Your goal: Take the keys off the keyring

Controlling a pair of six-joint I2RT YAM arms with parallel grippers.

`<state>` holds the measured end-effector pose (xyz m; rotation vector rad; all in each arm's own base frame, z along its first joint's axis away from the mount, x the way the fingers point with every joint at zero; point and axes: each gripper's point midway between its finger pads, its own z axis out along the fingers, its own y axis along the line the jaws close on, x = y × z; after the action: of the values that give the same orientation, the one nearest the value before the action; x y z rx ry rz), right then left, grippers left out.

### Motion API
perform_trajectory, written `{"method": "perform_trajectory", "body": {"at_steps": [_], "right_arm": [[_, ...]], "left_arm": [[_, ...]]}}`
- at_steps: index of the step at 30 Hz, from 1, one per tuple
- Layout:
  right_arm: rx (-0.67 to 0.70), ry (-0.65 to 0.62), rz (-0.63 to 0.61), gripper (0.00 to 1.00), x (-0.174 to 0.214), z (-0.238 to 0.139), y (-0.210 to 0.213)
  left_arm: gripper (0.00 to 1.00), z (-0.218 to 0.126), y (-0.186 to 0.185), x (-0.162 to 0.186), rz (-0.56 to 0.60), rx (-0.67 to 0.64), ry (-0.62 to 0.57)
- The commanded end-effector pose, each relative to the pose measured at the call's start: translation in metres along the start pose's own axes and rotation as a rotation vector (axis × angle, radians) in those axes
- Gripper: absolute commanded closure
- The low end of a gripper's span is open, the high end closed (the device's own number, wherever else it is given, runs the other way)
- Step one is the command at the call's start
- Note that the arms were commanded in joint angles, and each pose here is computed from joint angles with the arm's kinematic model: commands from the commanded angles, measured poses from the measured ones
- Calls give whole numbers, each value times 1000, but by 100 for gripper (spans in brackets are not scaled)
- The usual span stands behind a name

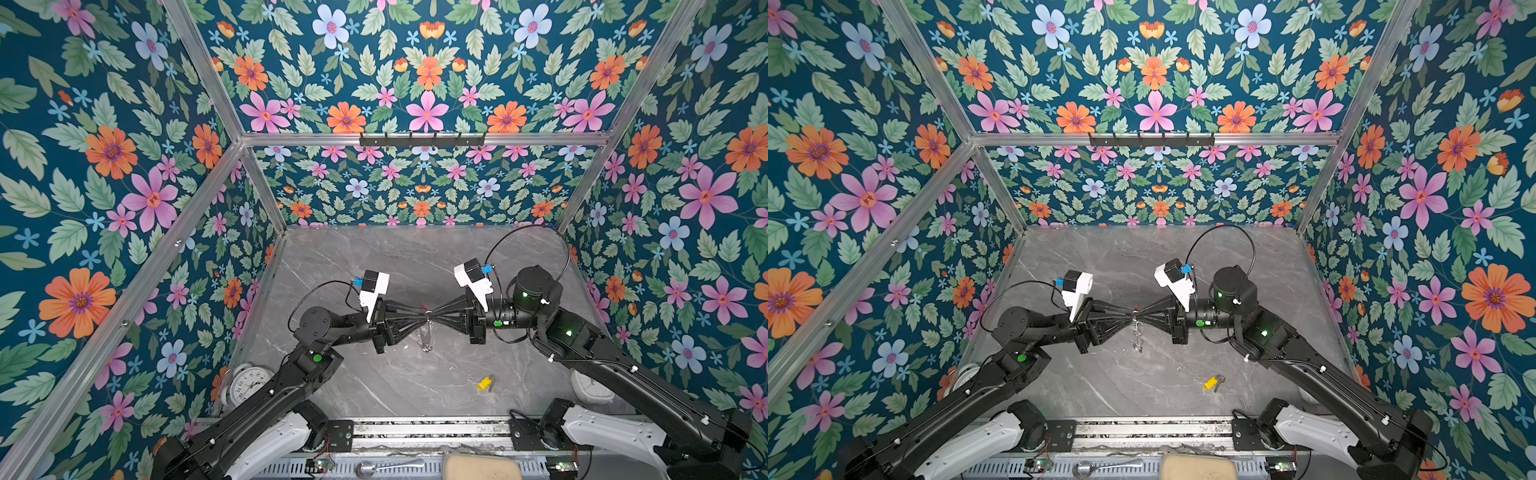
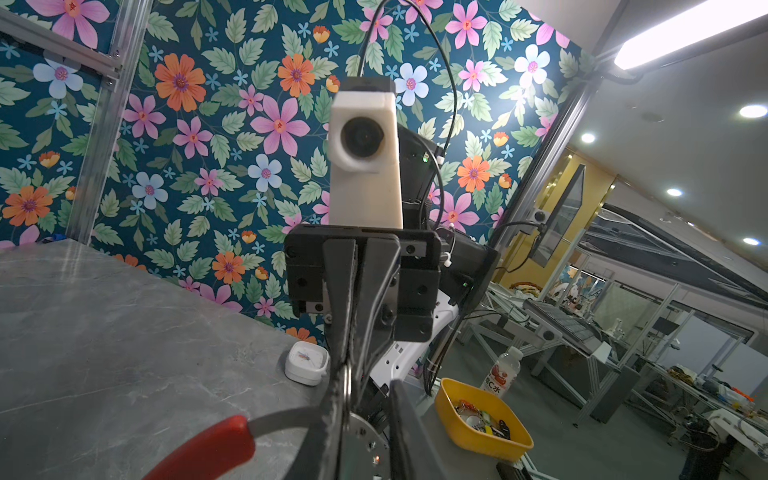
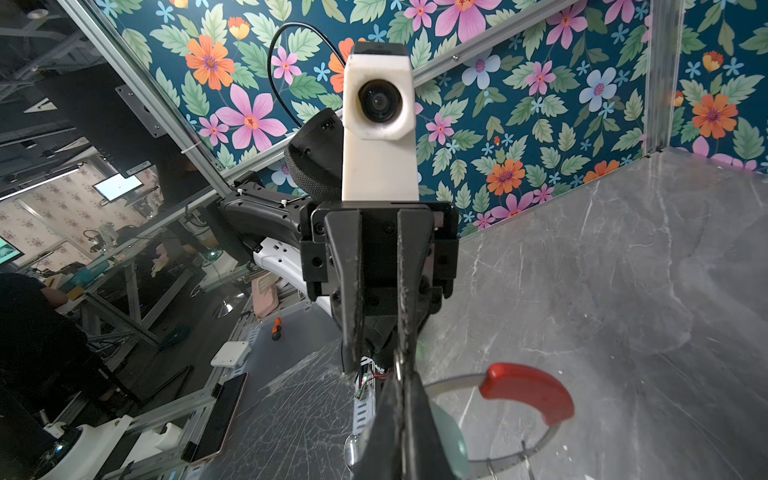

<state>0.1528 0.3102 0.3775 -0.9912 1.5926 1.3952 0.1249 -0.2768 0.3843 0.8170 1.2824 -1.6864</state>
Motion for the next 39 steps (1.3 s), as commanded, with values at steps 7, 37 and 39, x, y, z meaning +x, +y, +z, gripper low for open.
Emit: {"method": "perform_trajectory", "body": {"at_steps": [7,37,39], "right_arm": [[33,-48,-13,100,-13,0,-5],[36,-41,-81,49,8,-5,-7],[38,-41,-87,49,9,-3,-9]], "left_arm": [[77,3,-9,-2,20,55,11],[100,-10,0,-28,147,-143,-138],[100,-10,-1,-29,156,-140,-139]]}}
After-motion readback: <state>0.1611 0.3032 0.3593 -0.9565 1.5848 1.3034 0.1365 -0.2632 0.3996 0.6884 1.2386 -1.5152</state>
